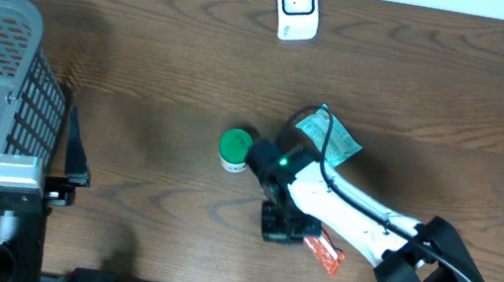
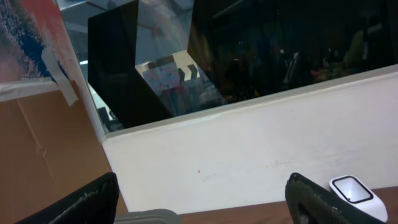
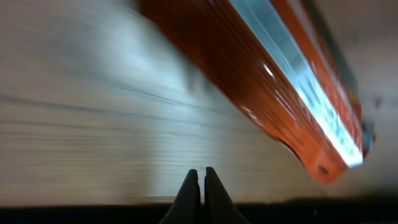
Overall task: Scan the item barcode
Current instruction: 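Lift the snack bar and move it right over the table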
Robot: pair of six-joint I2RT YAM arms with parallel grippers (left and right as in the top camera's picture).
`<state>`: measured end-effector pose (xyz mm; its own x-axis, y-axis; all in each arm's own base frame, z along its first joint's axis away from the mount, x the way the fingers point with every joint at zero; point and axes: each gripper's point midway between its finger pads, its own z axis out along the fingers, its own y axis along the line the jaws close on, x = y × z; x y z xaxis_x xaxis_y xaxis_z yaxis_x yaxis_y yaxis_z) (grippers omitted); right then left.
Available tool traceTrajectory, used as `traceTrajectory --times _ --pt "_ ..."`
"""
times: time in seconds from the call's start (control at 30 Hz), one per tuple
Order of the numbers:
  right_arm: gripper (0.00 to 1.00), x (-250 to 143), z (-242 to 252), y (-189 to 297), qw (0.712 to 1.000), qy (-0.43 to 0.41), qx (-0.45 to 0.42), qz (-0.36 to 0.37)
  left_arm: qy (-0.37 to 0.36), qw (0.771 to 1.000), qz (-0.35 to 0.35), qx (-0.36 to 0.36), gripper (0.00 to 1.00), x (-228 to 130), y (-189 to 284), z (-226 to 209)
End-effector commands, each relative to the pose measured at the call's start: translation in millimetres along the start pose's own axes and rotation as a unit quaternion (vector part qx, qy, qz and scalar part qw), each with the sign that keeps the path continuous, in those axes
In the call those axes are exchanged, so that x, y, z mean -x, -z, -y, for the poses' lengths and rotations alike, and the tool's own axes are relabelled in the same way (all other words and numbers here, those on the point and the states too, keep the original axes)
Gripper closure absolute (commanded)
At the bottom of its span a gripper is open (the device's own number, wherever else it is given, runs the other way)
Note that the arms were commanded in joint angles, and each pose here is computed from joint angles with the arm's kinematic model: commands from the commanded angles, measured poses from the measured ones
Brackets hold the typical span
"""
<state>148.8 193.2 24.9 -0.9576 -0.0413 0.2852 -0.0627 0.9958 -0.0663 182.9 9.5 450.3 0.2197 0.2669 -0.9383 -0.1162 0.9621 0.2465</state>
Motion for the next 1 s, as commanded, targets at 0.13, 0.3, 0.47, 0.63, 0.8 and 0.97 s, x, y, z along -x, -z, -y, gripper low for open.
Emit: traceTrajectory --times 0.13,0.3,0.47,0.63,0.8,0.97 --pt "0.99 -12 19 -42 0.995 -0.099 -0.007 -0.012 0.000 1.000 0.008 -0.008 0.14 3 2 3" --pt "0.99 5 31 -60 0.992 -0.126 0.014 0.011 0.000 1.000 0.008 -0.008 0.14 3 2 3" --pt "0.99 38 61 -52 0.984 -0.168 -0.005 0.054 0.000 1.000 0.008 -0.008 0.14 3 2 3" --pt "0.99 78 67 -32 0.981 -0.166 0.033 0.094 0.000 1.000 0.008 -0.008 0.14 3 2 3" --pt "0.99 116 65 -2 0.979 -0.131 0.063 0.143 -0.001 1.000 0.001 -0.010 0.14 -4 0 5" --pt "0.99 119 53 26 0.983 -0.091 0.081 0.138 -0.001 1.000 -0.004 -0.011 0.14 -10 -2 6"
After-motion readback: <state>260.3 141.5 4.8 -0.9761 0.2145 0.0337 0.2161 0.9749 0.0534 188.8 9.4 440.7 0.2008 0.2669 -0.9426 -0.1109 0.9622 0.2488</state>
